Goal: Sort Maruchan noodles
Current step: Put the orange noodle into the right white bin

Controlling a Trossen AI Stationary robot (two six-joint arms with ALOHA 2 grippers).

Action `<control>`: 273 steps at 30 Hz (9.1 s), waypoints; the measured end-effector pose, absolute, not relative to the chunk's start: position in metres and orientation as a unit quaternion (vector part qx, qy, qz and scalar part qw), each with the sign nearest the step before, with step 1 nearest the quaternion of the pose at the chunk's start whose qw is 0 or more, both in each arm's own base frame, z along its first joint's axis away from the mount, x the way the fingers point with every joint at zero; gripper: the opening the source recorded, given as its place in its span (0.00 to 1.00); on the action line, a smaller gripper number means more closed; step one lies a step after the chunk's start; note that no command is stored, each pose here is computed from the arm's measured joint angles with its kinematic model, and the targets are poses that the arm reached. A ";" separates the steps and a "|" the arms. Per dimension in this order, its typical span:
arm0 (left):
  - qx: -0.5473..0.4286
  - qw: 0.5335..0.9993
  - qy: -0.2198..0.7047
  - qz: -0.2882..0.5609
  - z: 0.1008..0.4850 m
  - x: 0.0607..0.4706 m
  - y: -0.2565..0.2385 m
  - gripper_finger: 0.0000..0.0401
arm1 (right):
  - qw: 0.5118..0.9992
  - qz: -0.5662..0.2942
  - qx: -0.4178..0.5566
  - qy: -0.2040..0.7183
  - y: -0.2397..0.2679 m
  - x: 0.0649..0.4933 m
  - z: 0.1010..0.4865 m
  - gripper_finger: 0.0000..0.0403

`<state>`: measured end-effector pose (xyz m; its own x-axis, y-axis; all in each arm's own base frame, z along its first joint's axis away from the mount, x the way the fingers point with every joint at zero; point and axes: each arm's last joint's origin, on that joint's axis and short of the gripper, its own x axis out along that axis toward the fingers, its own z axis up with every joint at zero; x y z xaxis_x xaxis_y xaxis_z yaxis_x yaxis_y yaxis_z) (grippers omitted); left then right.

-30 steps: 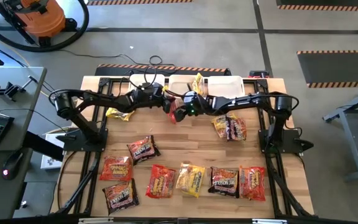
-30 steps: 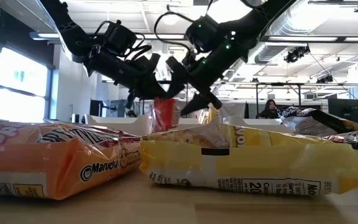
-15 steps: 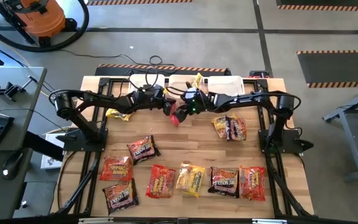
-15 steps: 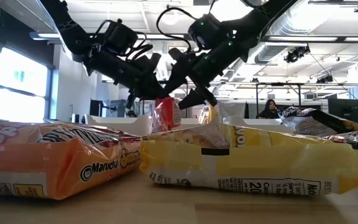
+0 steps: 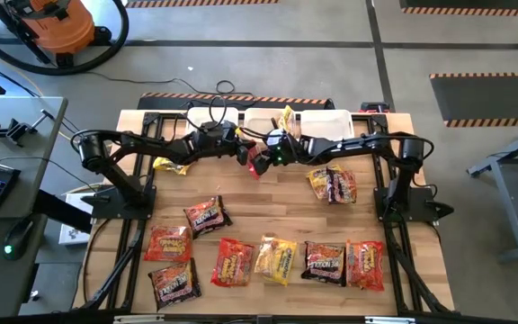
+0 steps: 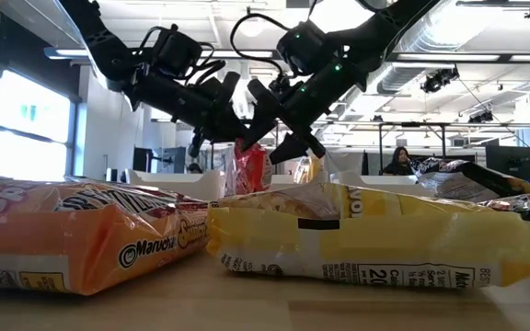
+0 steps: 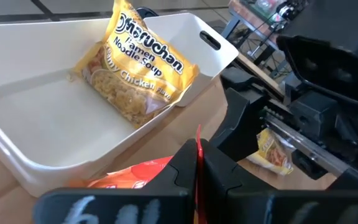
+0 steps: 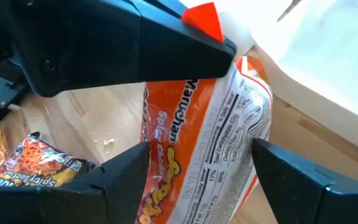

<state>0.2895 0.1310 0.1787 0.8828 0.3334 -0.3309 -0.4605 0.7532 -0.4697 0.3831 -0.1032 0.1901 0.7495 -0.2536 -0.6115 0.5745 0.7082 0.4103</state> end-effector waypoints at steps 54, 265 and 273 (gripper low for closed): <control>-0.309 0.936 0.023 0.164 0.181 0.283 0.122 0.00 | 0.929 -0.304 0.141 0.159 -0.068 0.381 0.178 0.67; -0.119 0.978 0.012 0.171 0.168 0.186 0.092 0.07 | 0.638 -0.253 -0.013 0.727 -0.248 0.241 0.198 0.00; -0.120 0.978 0.013 0.169 0.168 0.186 0.092 0.07 | 0.755 -0.277 0.027 0.594 -0.213 0.227 0.256 0.00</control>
